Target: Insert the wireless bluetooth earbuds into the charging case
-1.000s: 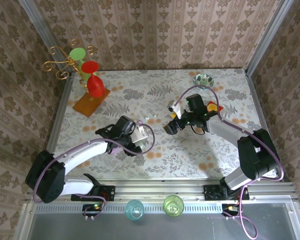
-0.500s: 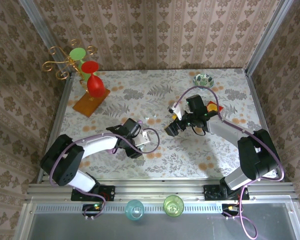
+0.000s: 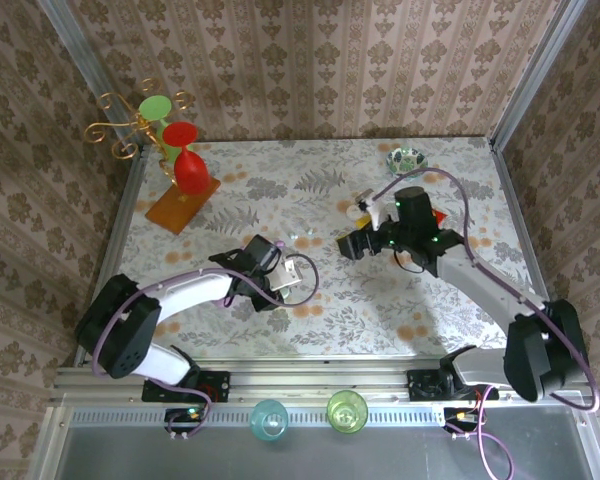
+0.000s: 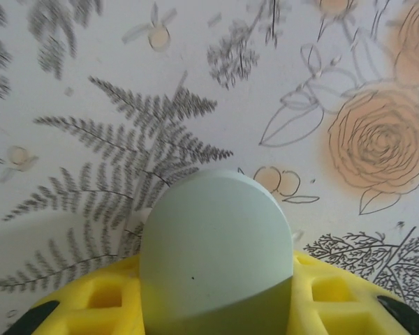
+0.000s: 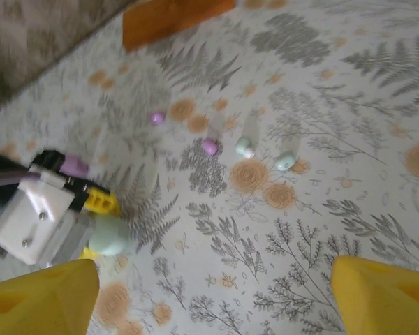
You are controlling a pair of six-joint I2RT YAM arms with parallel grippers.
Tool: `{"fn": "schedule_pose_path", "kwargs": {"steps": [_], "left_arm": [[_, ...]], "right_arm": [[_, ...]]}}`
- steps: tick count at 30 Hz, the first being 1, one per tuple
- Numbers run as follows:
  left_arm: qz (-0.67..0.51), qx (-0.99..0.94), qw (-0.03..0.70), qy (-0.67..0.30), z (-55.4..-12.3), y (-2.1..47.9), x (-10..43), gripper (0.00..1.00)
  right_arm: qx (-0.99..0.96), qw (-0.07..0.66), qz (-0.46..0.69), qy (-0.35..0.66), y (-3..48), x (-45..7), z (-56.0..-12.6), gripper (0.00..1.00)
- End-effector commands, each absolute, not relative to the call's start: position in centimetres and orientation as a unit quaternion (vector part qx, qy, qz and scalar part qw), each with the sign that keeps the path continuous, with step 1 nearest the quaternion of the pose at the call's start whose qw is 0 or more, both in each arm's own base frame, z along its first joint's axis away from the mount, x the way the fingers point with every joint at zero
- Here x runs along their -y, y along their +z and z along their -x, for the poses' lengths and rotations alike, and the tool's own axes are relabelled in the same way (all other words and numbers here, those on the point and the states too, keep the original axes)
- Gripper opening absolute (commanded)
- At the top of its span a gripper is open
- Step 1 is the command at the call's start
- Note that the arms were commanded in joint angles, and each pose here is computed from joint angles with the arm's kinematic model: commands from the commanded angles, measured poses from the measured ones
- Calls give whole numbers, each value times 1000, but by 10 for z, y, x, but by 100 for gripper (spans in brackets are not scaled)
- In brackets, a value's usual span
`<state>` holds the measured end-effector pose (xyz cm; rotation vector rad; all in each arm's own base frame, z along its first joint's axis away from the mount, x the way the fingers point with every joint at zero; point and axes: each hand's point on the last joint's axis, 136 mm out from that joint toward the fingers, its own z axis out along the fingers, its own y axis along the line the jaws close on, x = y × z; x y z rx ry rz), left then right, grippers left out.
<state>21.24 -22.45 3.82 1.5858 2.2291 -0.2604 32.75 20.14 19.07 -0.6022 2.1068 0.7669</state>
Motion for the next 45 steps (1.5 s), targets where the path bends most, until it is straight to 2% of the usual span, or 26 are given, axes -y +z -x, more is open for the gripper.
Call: {"fn": "schedule_pose_path", "kwargs": {"steps": [1,4,9,13,18,24,29,33,38,41,45], "left_arm": [[-566,-767,278,-119,-229,84,248,30],[-570,-735,336,-149,-233,113,265,30],[-578,-684,406,-184,-237,151,289,30],[-586,-654,435,-198,-239,169,305,30],[-595,-631,454,-206,-237,185,317,30],[-605,-619,453,-211,-230,189,321,31],[-601,-622,455,-212,-229,188,320,31],[-592,-632,455,-207,-232,185,316,31],[-579,-644,452,-214,-235,177,313,30],[-577,-641,454,-222,-235,178,314,30],[-578,-635,461,-225,-236,183,316,30]], "right_arm": [[-863,361,31,352,191,-174,-336,83],[-872,284,-18,398,181,-178,-320,81],[-844,183,0,504,184,-214,-290,80],[-831,134,50,538,187,-243,-272,78],[-836,100,59,537,174,-266,-271,74],[-832,87,69,544,173,-281,-276,64],[-828,91,76,548,178,-283,-276,60],[-824,103,93,550,185,-280,-270,61],[-803,146,114,567,210,-283,-275,70],[-807,148,106,561,209,-284,-281,70],[-808,132,94,567,203,-289,-288,59]]}}
